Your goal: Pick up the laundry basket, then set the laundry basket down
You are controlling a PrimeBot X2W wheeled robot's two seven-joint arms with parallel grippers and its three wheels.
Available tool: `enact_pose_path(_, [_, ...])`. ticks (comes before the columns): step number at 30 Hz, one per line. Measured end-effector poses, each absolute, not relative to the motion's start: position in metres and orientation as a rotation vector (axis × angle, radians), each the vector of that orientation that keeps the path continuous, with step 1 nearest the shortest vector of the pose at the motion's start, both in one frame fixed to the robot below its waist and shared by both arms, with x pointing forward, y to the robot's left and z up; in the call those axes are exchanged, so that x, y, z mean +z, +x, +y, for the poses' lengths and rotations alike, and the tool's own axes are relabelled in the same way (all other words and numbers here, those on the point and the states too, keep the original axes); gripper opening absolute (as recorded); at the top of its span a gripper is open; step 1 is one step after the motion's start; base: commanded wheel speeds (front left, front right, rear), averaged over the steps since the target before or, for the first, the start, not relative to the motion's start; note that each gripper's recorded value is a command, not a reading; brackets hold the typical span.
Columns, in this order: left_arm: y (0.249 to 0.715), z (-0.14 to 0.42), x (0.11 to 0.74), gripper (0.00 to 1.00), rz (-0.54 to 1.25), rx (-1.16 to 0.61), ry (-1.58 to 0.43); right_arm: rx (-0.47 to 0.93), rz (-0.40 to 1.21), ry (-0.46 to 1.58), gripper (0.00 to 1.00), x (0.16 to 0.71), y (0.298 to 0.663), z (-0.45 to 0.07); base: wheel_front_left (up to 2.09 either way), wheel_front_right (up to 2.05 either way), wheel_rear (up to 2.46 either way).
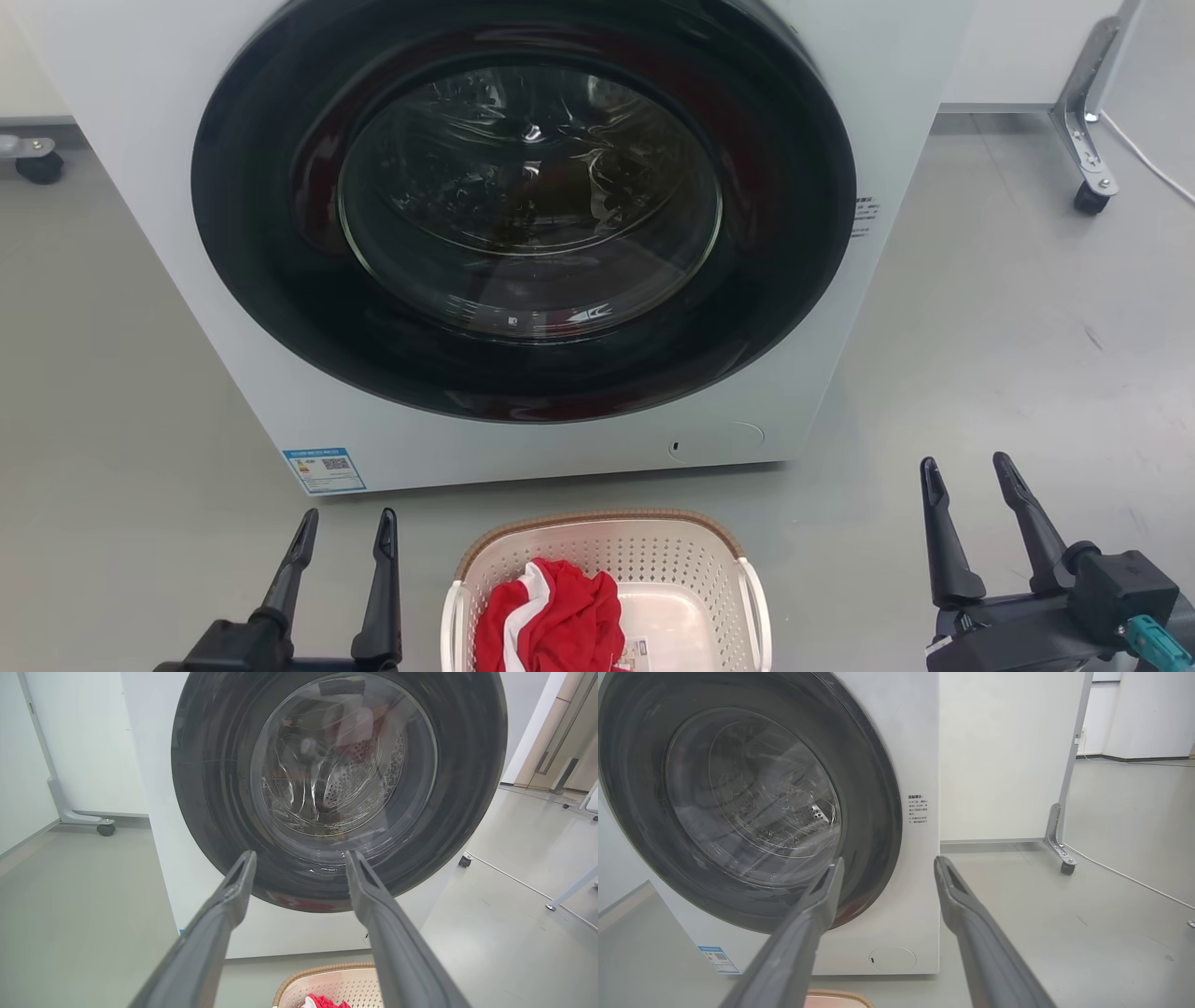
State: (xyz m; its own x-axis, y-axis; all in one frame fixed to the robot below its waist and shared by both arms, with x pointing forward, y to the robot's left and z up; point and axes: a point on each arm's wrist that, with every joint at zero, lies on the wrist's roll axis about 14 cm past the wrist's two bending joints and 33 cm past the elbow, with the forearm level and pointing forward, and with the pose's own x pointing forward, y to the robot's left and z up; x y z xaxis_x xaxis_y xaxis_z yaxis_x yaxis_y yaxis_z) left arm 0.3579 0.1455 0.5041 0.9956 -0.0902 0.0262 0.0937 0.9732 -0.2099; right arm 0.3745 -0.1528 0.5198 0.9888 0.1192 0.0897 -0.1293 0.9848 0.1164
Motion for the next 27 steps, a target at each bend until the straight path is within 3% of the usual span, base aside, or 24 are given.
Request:
enact_pose_path(18, [0.358, 0.149, 0.502, 1.0, 0.012, -0.079, -0.216, 0.117, -0.091, 0.119, 1.0, 0.522, 0.375, -0.153, 0.0, 0.0, 0.0])
enact_pose_path(19, [0.358, 0.149, 0.502, 0.0, 0.014, -0.08, -0.213, 0.117, -0.091, 0.12, 0.0, 0.522, 0.376, -0.152, 0.0, 0.0, 0.0])
enact_pose_path(27, [0.351, 0.148, 0.479, 0.0, 0.095, -0.069, -0.236, 0.099, -0.007, 0.151, 0.0, 0.497, 0.368, -0.151, 0.0, 0.0, 0.0])
